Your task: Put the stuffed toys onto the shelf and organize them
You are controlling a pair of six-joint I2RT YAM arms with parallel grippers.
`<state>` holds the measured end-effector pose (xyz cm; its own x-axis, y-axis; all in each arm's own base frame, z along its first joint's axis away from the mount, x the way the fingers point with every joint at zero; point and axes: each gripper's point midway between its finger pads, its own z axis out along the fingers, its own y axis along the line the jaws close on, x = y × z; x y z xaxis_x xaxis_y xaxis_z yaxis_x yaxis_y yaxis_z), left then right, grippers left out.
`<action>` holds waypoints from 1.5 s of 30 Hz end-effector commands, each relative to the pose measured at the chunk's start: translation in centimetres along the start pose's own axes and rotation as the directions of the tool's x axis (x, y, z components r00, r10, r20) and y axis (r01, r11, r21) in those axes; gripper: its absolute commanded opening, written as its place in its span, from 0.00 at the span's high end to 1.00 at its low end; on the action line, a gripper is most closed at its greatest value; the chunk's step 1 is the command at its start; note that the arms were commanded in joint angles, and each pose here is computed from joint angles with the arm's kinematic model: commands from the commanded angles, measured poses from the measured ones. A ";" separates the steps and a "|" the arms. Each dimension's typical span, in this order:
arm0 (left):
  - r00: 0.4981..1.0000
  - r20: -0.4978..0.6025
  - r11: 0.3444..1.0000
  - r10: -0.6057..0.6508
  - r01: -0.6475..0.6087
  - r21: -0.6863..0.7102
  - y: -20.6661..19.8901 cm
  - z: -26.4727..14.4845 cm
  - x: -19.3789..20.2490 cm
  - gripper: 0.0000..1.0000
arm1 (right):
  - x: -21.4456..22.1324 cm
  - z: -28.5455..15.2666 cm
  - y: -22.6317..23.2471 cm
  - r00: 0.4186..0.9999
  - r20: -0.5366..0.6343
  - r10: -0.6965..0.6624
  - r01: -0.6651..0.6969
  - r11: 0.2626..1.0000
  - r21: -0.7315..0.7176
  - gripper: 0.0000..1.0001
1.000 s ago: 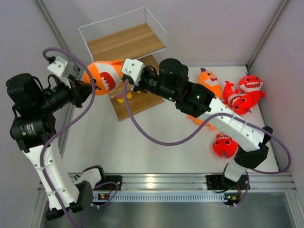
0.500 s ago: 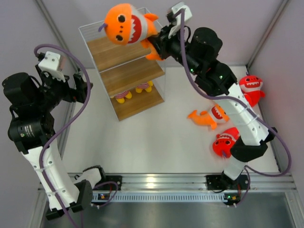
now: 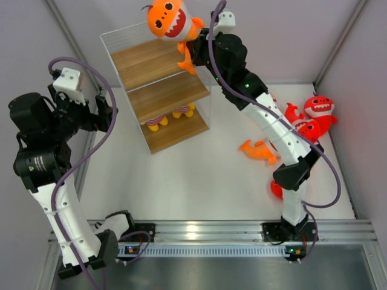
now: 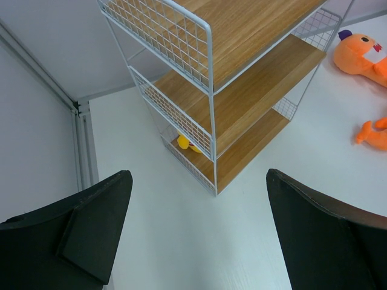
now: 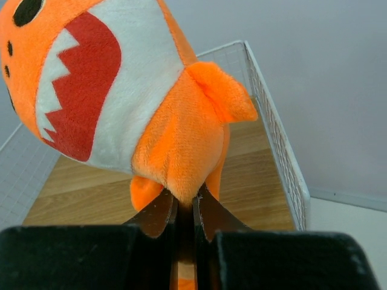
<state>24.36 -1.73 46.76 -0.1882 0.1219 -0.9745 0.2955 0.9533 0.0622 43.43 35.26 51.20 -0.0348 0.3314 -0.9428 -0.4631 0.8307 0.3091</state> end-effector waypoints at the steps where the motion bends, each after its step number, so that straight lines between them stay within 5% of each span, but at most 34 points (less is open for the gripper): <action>1: 0.999 0.026 1.000 0.029 -0.029 -0.003 0.0 -0.1 -0.5 0.02 | -5.0 -0.2 -0.1 0.979 0.168 0.117 -0.123 0.992 0.020 1.00; 4: 0.999 0.023 1.000 0.030 -0.030 0.001 0.0 0.0 -0.4 0.02 | -3.2 0.7 -0.4 0.980 0.144 0.135 -0.142 0.989 0.040 1.00; 7: 0.999 0.021 0.999 0.036 -0.036 0.003 0.0 0.0 -0.2 0.02 | -2.3 1.1 -0.7 0.978 0.143 0.150 -0.160 0.985 0.061 0.70; 8: 0.999 0.017 0.999 0.036 -0.036 0.001 0.1 0.0 -0.1 0.02 | -2.3 1.1 -0.8 0.978 0.143 0.151 -0.161 0.985 0.065 0.51; 11: 0.999 0.014 0.999 0.042 -0.042 -0.003 0.2 0.1 0.0 0.02 | -2.4 0.9 -0.7 0.978 0.144 0.154 -0.164 0.985 0.061 0.33; 22: 1.000 -0.010 0.999 0.025 -0.025 0.021 0.0 0.6 1.0 0.02 | -5.9 -2.4 1.2 0.974 0.186 0.127 -0.126 0.992 -0.015 0.27; 27: 0.999 -0.023 0.999 0.035 -0.035 0.003 0.3 0.6 1.7 0.02 | -10.0 -6.8 2.8 0.979 0.201 0.043 -0.021 0.993 -0.112 0.05; 30: 0.998 -0.050 0.999 0.038 -0.039 -0.020 0.8 0.8 2.7 0.02 | -12.0 -11.1 1.5 0.981 0.187 -0.053 0.075 0.991 -0.113 0.01; 35: 0.996 -0.088 0.999 0.016 -0.020 -0.037 1.2 1.2 4.1 0.02 | -10.4 -16.7 -7.3 0.980 0.076 -0.182 0.178 0.982 0.059 0.01; 37: 0.995 -0.098 0.999 0.009 -0.012 -0.034 1.2 1.3 4.6 0.02 | -6.8 -17.1 -11.0 0.986 -0.020 -0.166 0.167 0.980 0.105 0.01; 42: 0.995 -0.103 1.000 0.001 -0.003 -0.024 1.1 1.5 4.8 0.02 | 1.4 -16.4 -28.3 0.978 -0.207 -0.008 0.091 0.913 0.397 0.02; 45: 0.994 -0.106 0.999 0.002 -0.006 -0.036 1.2 1.3 5.0 0.02 | 6.7 -15.9 -36.9 0.947 -0.298 0.118 0.056 0.854 0.517 0.20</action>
<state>25.09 -0.62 40.97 -0.3197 0.1345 -0.9379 0.2783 0.9595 0.0428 42.15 2.43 43.28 -0.0730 0.2112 -0.9747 -0.0227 0.9767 0.2133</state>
